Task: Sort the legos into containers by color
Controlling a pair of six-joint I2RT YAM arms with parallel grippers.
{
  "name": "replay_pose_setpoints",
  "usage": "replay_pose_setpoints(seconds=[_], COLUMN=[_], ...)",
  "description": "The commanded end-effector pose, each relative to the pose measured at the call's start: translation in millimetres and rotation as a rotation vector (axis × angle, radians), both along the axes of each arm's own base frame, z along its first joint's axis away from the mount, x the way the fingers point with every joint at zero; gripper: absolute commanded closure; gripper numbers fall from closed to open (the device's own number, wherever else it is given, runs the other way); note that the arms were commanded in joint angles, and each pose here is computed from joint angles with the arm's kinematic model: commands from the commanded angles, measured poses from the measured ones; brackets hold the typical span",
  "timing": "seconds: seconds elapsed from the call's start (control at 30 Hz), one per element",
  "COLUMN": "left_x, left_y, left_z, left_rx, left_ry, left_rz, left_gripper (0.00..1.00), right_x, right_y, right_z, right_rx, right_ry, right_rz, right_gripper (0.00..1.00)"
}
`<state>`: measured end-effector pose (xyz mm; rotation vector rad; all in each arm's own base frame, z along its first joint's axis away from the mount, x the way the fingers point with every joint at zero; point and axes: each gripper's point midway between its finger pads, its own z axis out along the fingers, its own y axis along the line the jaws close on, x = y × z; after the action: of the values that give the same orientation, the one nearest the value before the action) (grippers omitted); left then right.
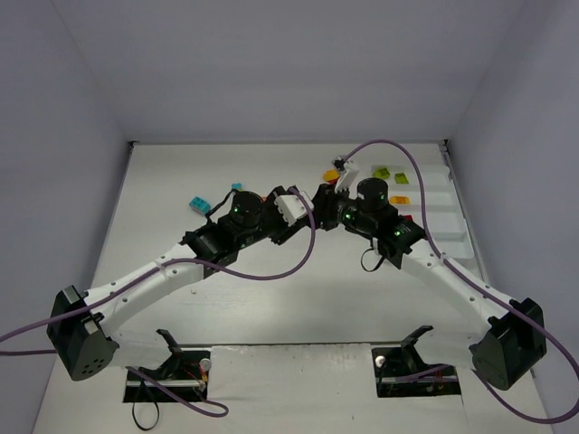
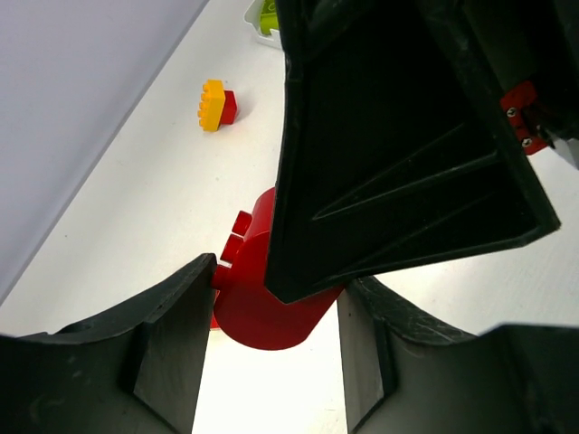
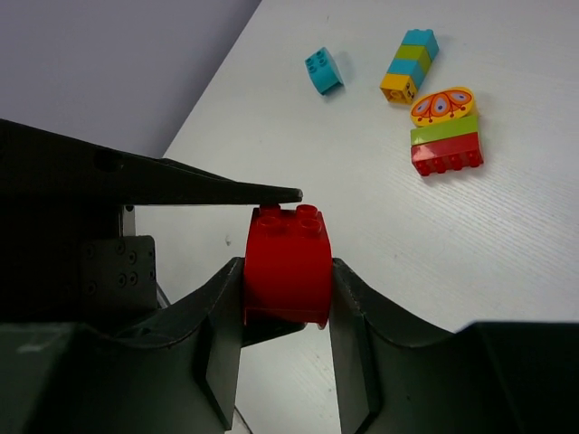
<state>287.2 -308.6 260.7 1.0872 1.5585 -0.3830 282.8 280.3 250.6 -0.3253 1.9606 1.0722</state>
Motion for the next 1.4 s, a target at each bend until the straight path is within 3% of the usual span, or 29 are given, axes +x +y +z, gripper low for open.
replay_pose_setpoints(seconds=[0.0,0.03,0.07,0.13,0.2,0.47,0.67,0.83,1.13,1.17,1.2,1.27,1.3,1.37], left_x=[3,4,6,13,28,55,65,50,40,40,40,40,40,41], left_y=[-11,-11,-10,-3,12,70,163,215,244,246,245,246,247,248], left_z=[56,55,54,53,50,44,34,33,-2,-2,-1,-1,-1,-4], left_rx=[-0.128,-0.131,-0.129,-0.136,-0.146,-0.187,-0.225,-0.246,-0.226,-0.226,-0.23,-0.236,-0.236,-0.232], left_ry=[-0.089,-0.079,-0.075,-0.065,-0.05,0.159,0.402,0.372,0.379,0.378,0.38,0.38,0.38,0.384], left_rz=[-0.015,-0.002,0.01,0.079,0.205,0.461,0.806,0.946,1.023,1.029,1.023,1.022,1.026,1.032], left_gripper=[0.81,0.71,0.49,0.31,0.28,0.26,0.24,0.18,0.16,0.16,0.16,0.16,0.16,0.16], right_x=[18,22,24,35,51,122,138,142,144,144,143,142,141,141], right_y=[-9,-13,-17,-31,-51,-212,-320,-366,-394,-395,-396,-396,-394,-389], right_z=[10,11,8,2,-3,-46,-64,-99,-137,-141,-148,-155,-157,-162], right_rx=[-0.024,-0.037,-0.063,-0.124,-0.179,-0.498,-0.853,-1.031,-1.276,-1.282,-1.294,-1.299,-1.293,-1.267], right_ry=[-0.095,-0.106,-0.115,-0.13,-0.14,-0.082,-0.029,0.082,0.184,0.193,0.208,0.221,0.224,0.227], right_rz=[-0.059,-0.085,-0.099,-0.166,-0.253,-0.767,-1.094,-1.184,-1.231,-1.225,-1.218,-1.214,-1.205,-1.174], right_gripper=[1.0,1.0,1.0,1.0,1.0,1.0,1.0,1.0,0.91,0.87,0.77,0.64,0.51,0.41])
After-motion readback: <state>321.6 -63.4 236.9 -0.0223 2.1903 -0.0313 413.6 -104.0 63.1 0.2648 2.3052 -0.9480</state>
